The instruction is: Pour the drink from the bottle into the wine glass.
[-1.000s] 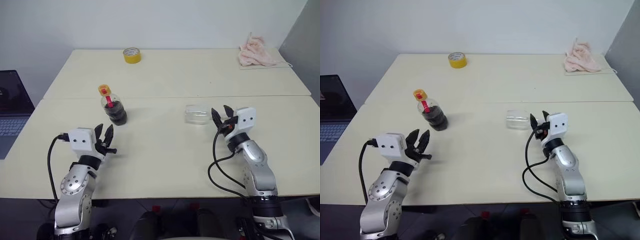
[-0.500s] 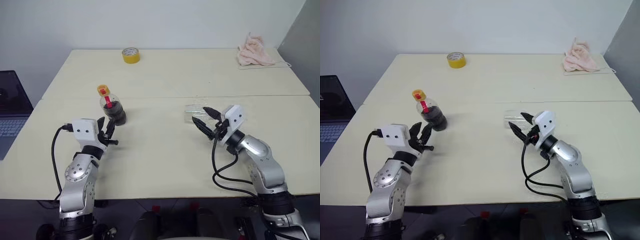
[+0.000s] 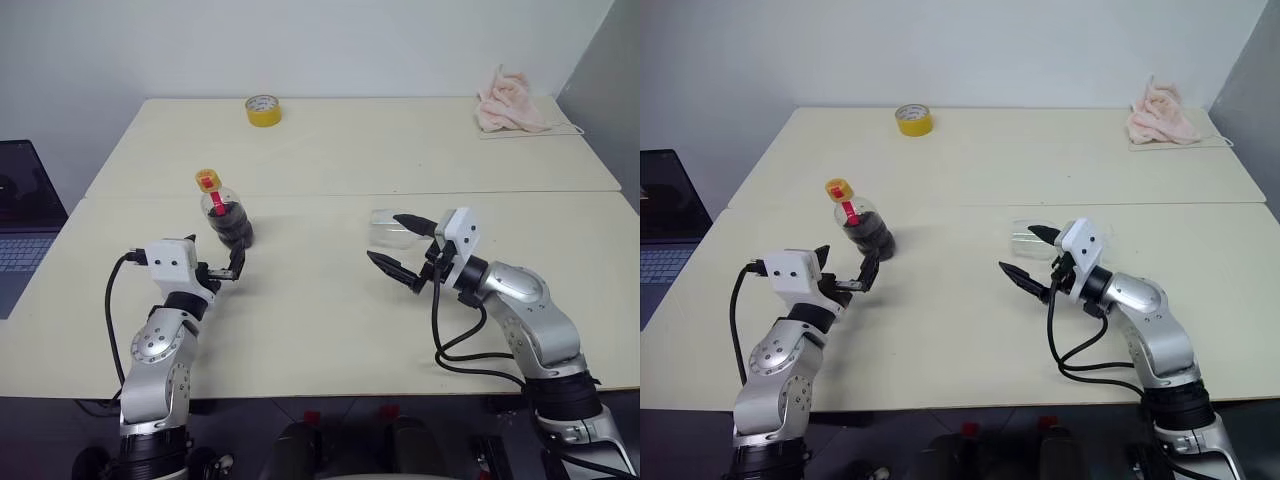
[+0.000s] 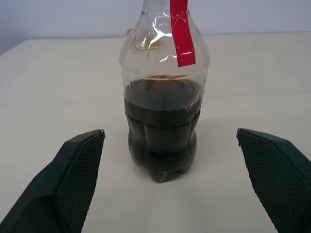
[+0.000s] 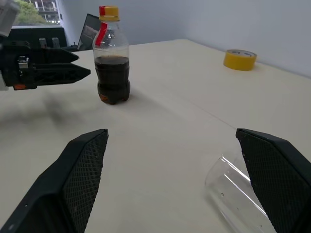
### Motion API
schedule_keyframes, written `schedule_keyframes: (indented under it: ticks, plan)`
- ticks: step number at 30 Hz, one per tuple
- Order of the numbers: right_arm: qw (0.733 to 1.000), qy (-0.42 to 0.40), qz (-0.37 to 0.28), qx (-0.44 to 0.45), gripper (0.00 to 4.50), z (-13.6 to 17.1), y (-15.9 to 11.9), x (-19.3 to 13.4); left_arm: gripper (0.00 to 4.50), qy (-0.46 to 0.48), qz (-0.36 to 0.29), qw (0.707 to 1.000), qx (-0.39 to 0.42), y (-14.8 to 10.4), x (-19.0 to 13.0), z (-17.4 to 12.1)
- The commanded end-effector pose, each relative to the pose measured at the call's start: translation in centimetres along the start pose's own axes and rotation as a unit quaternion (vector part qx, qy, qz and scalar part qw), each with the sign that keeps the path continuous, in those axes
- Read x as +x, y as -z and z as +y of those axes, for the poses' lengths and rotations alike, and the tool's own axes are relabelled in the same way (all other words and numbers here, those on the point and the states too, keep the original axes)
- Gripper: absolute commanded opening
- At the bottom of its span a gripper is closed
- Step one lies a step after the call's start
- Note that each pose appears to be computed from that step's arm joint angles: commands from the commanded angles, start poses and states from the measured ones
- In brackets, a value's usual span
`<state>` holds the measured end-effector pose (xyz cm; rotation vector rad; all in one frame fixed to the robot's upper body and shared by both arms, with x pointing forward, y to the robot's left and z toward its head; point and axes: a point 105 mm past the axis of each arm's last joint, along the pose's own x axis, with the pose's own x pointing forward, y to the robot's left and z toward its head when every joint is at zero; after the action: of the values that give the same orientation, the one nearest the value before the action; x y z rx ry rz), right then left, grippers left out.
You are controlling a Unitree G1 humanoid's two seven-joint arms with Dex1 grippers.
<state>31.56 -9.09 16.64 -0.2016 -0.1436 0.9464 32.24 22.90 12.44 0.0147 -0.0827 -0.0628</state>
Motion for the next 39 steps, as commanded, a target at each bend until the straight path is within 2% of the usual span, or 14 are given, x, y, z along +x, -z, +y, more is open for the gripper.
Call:
schedule_keyframes:
  ticks: [1,8,28,39]
  plan:
    - [1.000,-0.010,-0.018,-0.017,4.50,0.3,-1.1,0.6,4.47,0.005,-0.015,1.000,0.022,-1.4,0.8,0.4]
    - [0.999,-0.012,-0.022,-0.021,4.50,0.4,-1.2,1.1,4.47,-0.010,-0.013,0.999,0.044,-1.9,2.7,1.5]
    - [0.999,0.027,-0.020,-0.029,4.50,-0.1,-0.9,0.9,4.47,0.041,0.001,0.998,0.054,-1.1,6.5,-0.3]
    - [0.999,0.038,-0.018,-0.033,4.50,-0.4,-1.0,0.6,4.47,0.040,0.015,0.997,0.068,-0.2,7.5,0.2]
